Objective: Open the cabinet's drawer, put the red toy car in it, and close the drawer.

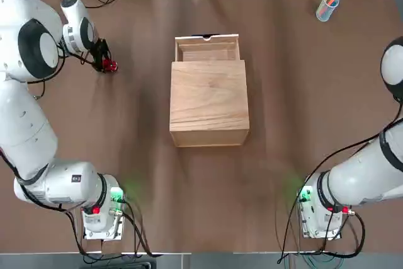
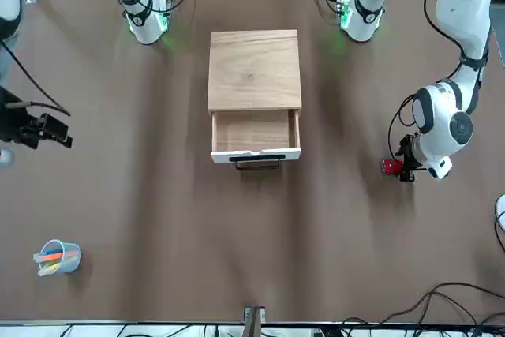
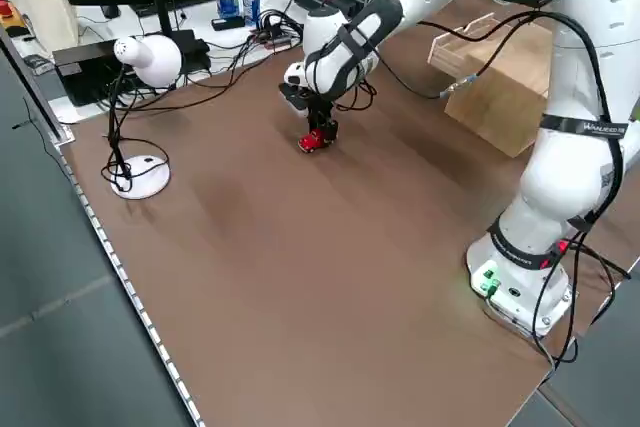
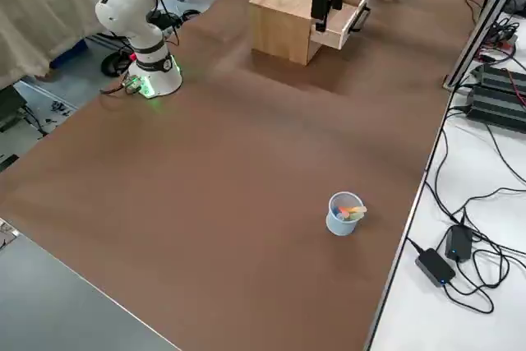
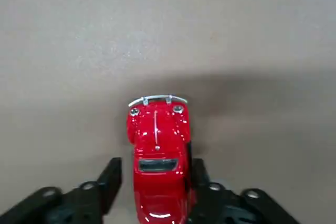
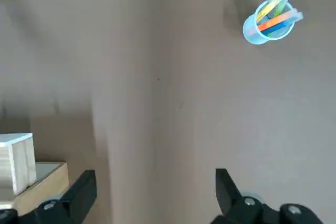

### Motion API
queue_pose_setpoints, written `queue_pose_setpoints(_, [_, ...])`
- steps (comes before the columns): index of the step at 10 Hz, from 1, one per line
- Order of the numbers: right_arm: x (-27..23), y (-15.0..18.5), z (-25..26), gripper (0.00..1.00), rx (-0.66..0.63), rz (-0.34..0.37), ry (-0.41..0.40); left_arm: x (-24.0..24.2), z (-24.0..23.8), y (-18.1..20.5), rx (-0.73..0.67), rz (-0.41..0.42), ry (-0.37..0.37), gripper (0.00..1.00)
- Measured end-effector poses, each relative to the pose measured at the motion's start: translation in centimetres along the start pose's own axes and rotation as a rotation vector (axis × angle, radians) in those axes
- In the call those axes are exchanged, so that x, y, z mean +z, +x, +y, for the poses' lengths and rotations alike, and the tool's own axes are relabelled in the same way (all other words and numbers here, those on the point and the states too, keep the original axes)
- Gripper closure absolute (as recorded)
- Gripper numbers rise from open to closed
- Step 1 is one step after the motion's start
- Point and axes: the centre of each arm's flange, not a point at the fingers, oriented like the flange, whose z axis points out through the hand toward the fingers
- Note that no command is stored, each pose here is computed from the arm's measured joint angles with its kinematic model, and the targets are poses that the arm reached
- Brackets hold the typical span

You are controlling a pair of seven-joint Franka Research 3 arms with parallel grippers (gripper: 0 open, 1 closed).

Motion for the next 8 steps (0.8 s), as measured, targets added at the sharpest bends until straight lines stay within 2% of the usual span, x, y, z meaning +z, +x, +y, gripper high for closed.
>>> queue_pose_setpoints(1, [0.0,-0.5,0.0,0.0,0.005,0.001,0.001,-0.4,0.3,0.1,-0.011,0.002,-0.011,0.56])
queue_pose_setpoints(3, [-0.8,-1.7,0.9,0.0,0.02,0.007,0.003,-3.4,1.7,-0.6,-0.039,0.003,-0.062,0.56])
queue_pose_setpoints(4, [-1.1,-2.1,1.4,0.0,0.028,0.006,0.002,-6.1,2.8,-2.2,-0.035,-0.014,-0.076,0.56])
queue_pose_setpoints(6, [-1.3,-2.8,2.8,0.0,0.049,-0.024,-0.002,-12.7,5.1,-8.2,-0.027,-0.066,-0.073,0.56])
queue_pose_setpoints(8, [-1.2,-2.9,3.3,0.0,0.058,-0.033,-0.006,-17.4,6.8,-16.6,-0.012,-0.104,-0.067,0.56])
